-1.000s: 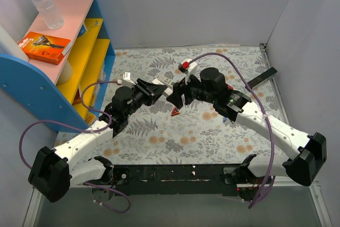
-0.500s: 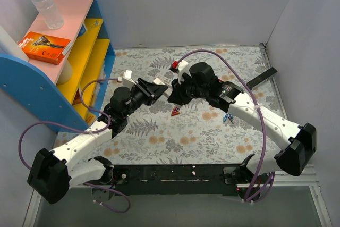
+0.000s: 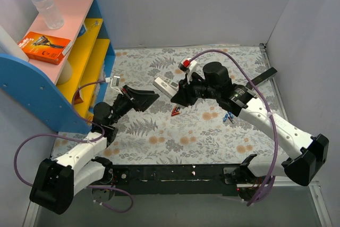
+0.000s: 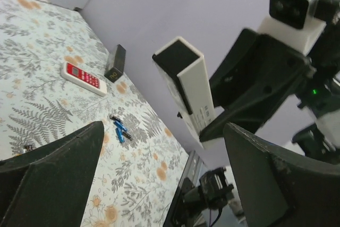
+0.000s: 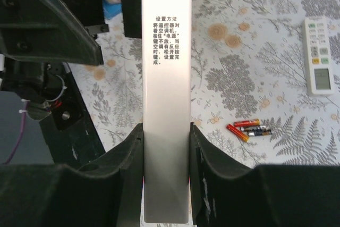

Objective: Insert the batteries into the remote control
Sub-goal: Adjust the remote control, then remove the battery cover from the remote control.

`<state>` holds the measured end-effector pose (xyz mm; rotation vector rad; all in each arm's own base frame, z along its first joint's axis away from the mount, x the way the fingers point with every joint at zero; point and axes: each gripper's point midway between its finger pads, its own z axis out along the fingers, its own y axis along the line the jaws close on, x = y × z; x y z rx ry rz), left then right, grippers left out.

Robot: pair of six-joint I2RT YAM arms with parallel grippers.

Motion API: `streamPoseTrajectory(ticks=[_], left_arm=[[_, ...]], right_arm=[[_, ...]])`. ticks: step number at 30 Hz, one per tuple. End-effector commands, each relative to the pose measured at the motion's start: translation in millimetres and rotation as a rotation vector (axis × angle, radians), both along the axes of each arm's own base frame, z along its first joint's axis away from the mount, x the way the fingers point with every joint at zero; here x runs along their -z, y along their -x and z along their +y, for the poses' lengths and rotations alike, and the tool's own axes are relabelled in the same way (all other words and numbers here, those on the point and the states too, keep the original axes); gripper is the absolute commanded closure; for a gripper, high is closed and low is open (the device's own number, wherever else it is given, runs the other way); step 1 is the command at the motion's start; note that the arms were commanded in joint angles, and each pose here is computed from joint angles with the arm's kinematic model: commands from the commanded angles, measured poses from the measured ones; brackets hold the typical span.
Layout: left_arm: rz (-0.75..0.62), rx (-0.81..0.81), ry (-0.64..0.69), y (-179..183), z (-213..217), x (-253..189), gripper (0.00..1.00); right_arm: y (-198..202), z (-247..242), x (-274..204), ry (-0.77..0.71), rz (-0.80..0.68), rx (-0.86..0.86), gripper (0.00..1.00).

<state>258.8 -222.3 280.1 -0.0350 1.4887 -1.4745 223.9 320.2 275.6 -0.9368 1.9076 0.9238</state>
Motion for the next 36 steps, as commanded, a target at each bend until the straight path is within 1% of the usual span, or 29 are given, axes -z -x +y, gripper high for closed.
streamPoseTrajectory(ticks=[1, 3, 6, 10, 11, 13, 14, 17, 21, 22, 31, 33, 34, 35, 36], left_arm=[[-0.329, 0.146, -0.066, 38.3, -6.2, -25.5, 0.03], [-0.389, 0.194, -0.084, 46.4, -9.3, -28.3, 0.03], [-0.467, 0.256, -0.085, 57.4, -13.2, -36.3, 0.07], [-0.519, 0.303, -0.092, 63.0, -16.2, -42.8, 0.14], [-0.523, 0.31, -0.094, 63.8, -16.6, -43.1, 0.21], [-0.527, 0.313, -0.091, 64.0, -17.2, -45.1, 0.28], [-0.539, 0.316, -0.087, 65.4, -17.0, -47.1, 0.33], [-0.545, 0.331, -0.082, 67.6, -17.6, -50.1, 0.39], [-0.54, 0.351, -0.085, 69.9, -18.5, -48.3, 0.5], [-0.544, 0.353, -0.084, 70.7, -18.3, -48.9, 0.56], [-0.566, 0.375, -0.077, 75.6, -18.2, -55.3, 0.56], [-0.564, 0.375, -0.076, 75.7, -18.5, -55.8, 0.61], [-0.563, 0.375, -0.075, 75.7, -18.1, -55.7, 0.65], [-0.566, 0.375, -0.075, 75.8, -18.5, -56.0, 0.74], [-0.561, 0.374, -0.073, 75.2, -18.5, -56.1, 0.8]], right_arm=[[20.4, 9.6, -36.5, -0.137, -0.095, -0.143, 0.99], [27.6, 10.5, -36.8, -0.145, -0.095, -0.186, 0.99], [35.7, 11.8, -33.4, -0.147, -0.093, -0.239, 0.99], [40.6, 12.8, -32.7, -0.159, -0.101, -0.273, 0.99], [41.3, 12.8, -33.0, -0.162, -0.103, -0.279, 0.99], [46.4, 14.2, -35.1, -0.174, -0.104, -0.31, 0.99], [47.3, 14.3, -34.2, -0.172, -0.103, -0.318, 0.99], [48.9, 14.2, -32.8, -0.171, -0.103, -0.332, 0.99], [52.4, 14.6, -33.2, -0.176, -0.104, -0.351, 0.99], [53.6, 14.8, -32.6, -0.177, -0.101, -0.359, 0.99], [61.3, 17.7, -29.2, -0.185, -0.072, -0.412, 0.99], [60.5, 17.9, -28.9, -0.185, -0.07, -0.412, 0.99], [61.8, 18.8, -27.0, -0.182, -0.06, -0.42, 0.99], [62.0, 18.5, -26.8, -0.18, -0.059, -0.42, 0.99], [61.9, 18.8, -27.0, -0.179, -0.058, -0.422, 0.99]])
